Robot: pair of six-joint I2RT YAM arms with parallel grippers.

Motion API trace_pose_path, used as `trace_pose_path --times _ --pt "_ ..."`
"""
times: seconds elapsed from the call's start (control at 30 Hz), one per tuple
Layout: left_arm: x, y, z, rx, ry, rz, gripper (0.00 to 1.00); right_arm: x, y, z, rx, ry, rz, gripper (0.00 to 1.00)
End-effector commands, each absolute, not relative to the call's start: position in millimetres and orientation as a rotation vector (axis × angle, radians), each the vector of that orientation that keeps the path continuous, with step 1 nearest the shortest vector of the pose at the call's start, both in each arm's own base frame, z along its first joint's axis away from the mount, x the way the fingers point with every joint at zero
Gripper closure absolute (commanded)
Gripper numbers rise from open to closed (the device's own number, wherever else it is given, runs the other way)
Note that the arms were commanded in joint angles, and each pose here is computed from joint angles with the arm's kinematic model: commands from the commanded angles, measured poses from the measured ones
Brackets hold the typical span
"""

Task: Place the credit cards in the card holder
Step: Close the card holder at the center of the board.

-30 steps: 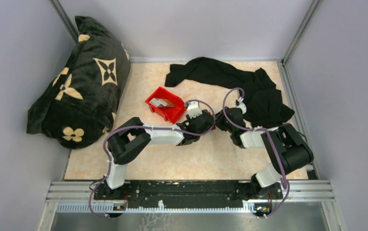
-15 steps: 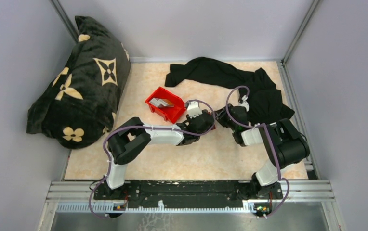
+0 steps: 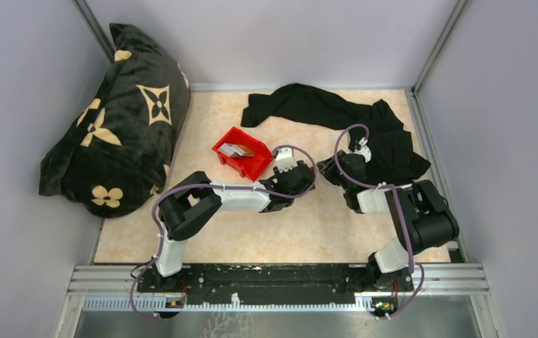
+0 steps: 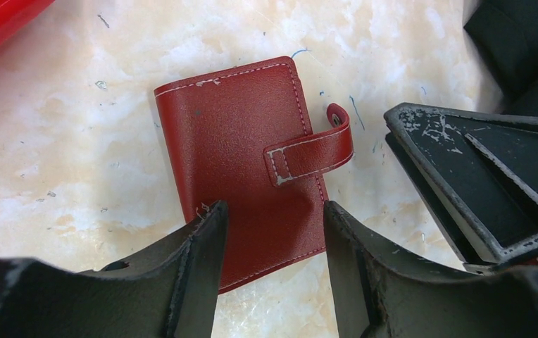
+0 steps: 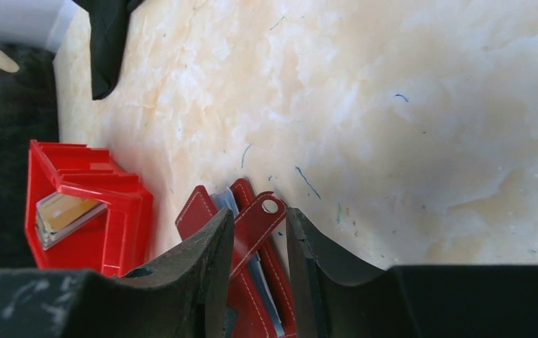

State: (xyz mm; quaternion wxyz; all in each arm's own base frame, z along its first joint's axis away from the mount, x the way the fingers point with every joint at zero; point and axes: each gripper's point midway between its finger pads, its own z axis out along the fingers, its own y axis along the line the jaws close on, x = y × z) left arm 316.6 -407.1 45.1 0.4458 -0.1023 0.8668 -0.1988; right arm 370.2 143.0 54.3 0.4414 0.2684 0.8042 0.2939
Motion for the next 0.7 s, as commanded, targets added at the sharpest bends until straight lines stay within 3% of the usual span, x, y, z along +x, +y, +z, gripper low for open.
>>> trace_pose_path --times 0.0,0.67 --pt "293.5 -382.8 -13.4 -0.129 2.308 -0.304 0.40 379.7 132.5 77.6 0.607 1.957 0.650 0.65" --pt "282.6 -366.3 -26.4 -0.132 2.331 -0.286 0.46 323.4 156.7 36.3 0.422 2.192 0.708 0.53"
